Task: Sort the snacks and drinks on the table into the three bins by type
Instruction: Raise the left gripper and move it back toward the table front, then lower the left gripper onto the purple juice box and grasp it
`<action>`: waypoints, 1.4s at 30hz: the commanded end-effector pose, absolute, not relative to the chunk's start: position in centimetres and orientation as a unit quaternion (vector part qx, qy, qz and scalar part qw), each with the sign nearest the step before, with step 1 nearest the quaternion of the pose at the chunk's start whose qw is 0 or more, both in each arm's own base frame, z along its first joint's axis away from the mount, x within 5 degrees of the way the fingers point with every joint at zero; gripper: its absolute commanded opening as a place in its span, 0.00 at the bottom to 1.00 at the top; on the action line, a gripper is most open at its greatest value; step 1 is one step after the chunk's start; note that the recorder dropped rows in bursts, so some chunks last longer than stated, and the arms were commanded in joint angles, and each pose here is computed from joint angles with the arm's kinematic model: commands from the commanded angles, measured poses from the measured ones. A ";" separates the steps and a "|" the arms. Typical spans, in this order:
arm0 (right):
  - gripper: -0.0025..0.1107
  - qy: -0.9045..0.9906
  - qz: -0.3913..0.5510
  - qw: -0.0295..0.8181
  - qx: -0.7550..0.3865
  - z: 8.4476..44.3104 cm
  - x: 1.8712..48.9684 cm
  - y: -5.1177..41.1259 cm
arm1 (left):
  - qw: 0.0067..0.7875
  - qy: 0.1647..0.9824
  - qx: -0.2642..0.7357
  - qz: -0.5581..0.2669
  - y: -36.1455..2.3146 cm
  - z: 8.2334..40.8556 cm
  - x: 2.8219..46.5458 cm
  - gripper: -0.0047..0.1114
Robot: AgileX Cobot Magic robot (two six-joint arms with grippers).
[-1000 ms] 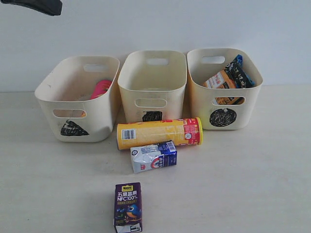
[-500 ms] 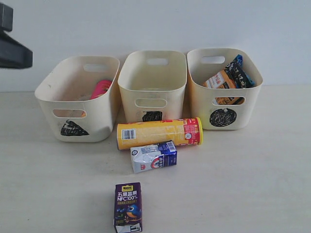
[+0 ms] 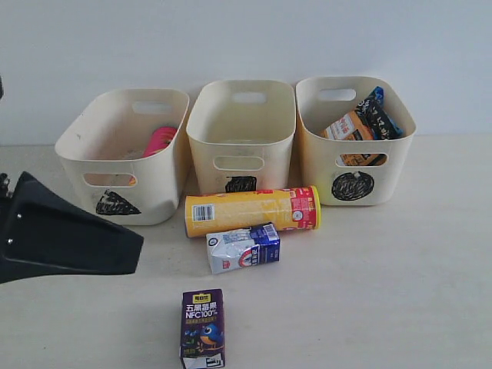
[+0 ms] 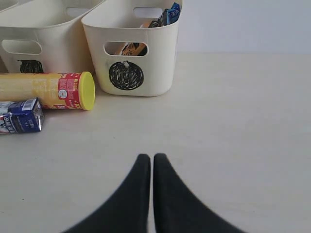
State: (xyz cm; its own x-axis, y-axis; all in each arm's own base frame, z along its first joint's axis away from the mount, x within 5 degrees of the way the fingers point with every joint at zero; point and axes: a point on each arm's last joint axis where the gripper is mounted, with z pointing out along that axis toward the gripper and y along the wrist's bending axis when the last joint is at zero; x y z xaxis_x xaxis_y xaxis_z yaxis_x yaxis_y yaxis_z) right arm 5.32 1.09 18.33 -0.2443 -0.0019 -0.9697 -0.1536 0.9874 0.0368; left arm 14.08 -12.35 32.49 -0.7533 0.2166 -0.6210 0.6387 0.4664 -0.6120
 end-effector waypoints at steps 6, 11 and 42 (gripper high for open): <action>0.02 0.782 0.062 0.618 -0.049 18.4 5.3 1.1 | 0.188 0.801 0.263 -0.504 -13.2 31.0 13.8 0.13; 0.02 0.782 0.062 0.618 -0.049 18.4 5.3 1.1 | 0.162 0.792 0.283 -0.516 -13.9 30.8 13.3 0.36; 0.02 0.782 0.066 0.618 -0.047 18.5 5.3 1.1 | 0.061 0.974 0.185 -0.114 -21.6 19.2 23.2 0.61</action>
State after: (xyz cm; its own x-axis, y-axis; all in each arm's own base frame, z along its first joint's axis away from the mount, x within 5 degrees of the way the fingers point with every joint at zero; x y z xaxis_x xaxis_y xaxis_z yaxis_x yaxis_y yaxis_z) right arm 5.32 1.12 18.33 -0.2450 0.0049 -0.9695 -0.1542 0.9871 0.0440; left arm 22.33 -20.77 19.95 -0.9230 0.3477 -0.1646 0.3779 0.8996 -0.2188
